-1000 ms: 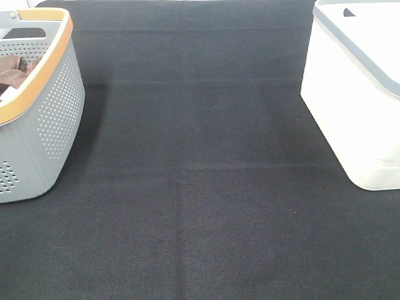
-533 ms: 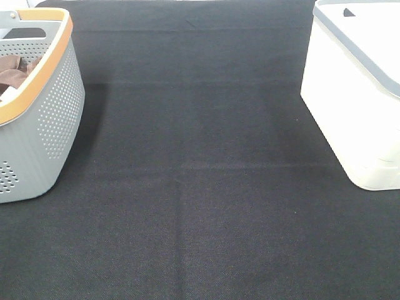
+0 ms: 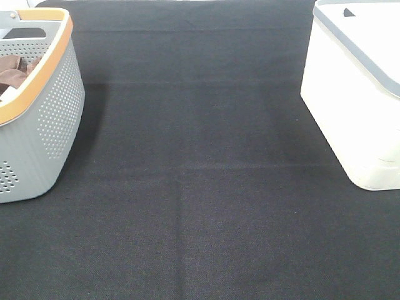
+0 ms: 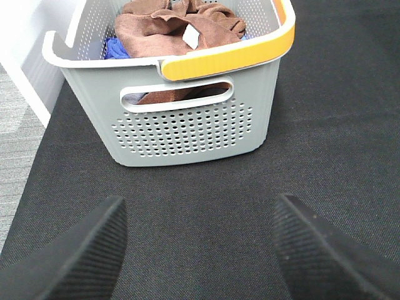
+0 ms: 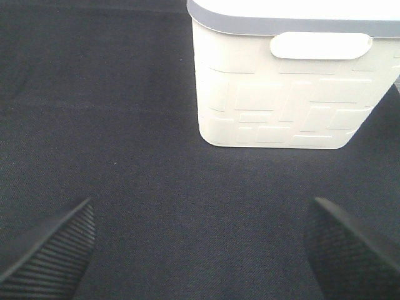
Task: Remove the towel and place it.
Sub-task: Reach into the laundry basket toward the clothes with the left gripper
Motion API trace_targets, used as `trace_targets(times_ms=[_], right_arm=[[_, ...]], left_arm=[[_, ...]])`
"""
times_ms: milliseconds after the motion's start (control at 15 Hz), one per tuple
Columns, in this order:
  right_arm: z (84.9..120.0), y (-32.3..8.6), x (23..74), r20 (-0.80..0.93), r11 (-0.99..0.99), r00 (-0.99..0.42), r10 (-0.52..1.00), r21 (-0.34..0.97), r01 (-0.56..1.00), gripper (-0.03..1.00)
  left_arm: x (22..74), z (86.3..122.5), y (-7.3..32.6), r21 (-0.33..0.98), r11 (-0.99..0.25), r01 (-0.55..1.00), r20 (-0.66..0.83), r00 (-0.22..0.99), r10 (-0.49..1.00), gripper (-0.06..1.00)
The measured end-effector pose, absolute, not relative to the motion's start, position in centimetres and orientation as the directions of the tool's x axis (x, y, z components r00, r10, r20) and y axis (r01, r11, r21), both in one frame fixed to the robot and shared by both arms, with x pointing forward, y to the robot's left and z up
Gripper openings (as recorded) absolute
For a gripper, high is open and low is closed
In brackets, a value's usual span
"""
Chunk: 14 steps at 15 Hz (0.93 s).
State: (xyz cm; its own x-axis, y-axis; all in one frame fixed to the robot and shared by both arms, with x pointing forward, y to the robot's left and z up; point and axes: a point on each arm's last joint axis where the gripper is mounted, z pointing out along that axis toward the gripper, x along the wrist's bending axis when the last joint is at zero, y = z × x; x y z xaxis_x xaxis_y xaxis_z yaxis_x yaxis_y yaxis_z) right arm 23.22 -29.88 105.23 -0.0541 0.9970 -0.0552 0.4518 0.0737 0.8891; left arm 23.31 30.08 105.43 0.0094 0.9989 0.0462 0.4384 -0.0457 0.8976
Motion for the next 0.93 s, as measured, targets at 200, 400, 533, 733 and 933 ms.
trace_targets(times_ms=[200, 400, 533, 733, 933], right_arm=[[105.23, -29.88, 23.22, -0.055, 0.074, -0.054, 0.997, 0.889, 0.452, 0.85], [105.23, -29.88, 23.22, -0.055, 0.074, -0.054, 0.997, 0.889, 0.452, 0.85], [105.23, -29.88, 23.22, -0.055, 0.074, -0.054, 0.997, 0.889, 0.452, 0.85], [105.23, -29.88, 23.22, -0.055, 0.074, -0.054, 0.997, 0.889, 0.452, 0.85], [105.23, -29.88, 23.22, -0.055, 0.074, -0.054, 0.997, 0.889, 0.452, 0.85]], left_arm=[[23.31, 105.43, 30.08, 0.898, -0.046, 0.438, 0.046, 0.009, 0.999, 0.64], [23.31, 105.43, 30.08, 0.898, -0.046, 0.438, 0.046, 0.009, 0.999, 0.64], [23.31, 105.43, 30.08, 0.898, -0.046, 0.438, 0.046, 0.009, 0.999, 0.64], [23.31, 105.43, 30.08, 0.898, -0.046, 0.438, 0.046, 0.009, 0.999, 0.64], [23.31, 105.43, 30.08, 0.898, -0.046, 0.438, 0.046, 0.009, 0.999, 0.64]])
